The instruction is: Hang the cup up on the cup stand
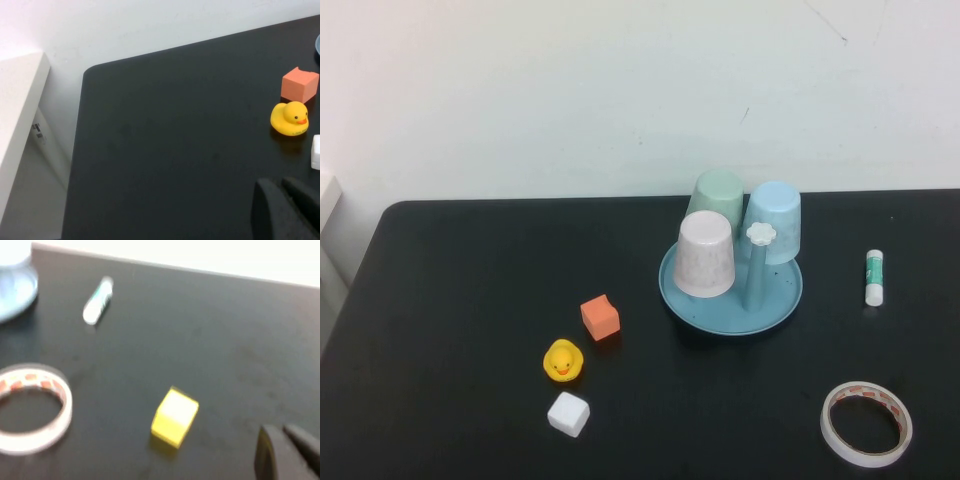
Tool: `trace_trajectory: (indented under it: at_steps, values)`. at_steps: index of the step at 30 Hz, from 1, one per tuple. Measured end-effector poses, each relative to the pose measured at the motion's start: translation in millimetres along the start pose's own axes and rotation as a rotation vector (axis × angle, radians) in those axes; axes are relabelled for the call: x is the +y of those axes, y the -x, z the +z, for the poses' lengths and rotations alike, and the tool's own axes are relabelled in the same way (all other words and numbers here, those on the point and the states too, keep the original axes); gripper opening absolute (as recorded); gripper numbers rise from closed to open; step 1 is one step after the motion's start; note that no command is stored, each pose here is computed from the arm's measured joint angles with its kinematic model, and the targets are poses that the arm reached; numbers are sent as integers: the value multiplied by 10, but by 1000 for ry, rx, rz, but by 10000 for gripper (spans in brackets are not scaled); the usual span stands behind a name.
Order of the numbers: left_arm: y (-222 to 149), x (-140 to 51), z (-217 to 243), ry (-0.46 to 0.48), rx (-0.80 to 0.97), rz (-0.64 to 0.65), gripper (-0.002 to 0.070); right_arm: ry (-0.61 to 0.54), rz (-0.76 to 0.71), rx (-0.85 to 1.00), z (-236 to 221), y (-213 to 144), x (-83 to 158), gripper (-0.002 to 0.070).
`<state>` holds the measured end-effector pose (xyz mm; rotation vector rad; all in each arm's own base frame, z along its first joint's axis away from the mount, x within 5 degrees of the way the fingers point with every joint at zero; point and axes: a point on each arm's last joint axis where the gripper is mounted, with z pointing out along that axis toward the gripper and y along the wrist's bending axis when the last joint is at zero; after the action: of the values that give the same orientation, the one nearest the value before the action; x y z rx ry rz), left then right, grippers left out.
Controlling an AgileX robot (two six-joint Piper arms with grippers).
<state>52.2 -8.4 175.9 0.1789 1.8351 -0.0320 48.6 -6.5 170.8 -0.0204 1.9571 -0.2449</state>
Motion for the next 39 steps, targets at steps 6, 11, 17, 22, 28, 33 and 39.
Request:
trace_trajectory:
  at_steps: [6,11,17,22,28,33,39]
  values:
    - [0,-1,0,-1,0,-5,0,-20,1,-57,18,22,-12,-1]
    - [0,-1,0,-1,0,-5,0,-21,-20,-56,17,20,-20,-1]
    - [0,-1,0,-2,0,-7,0,-12,39,-57,17,18,-21,-1]
    - [0,-1,0,-2,0,-7,0,-12,90,-57,17,18,-23,-1]
    - [0,-1,0,-2,0,-7,0,-2,109,-59,17,18,-25,-1]
    - [0,-1,0,-2,0,-8,0,49,120,-64,17,21,-1,-1]
    - [0,-2,0,-2,0,-9,0,49,128,-64,17,21,-2,-1]
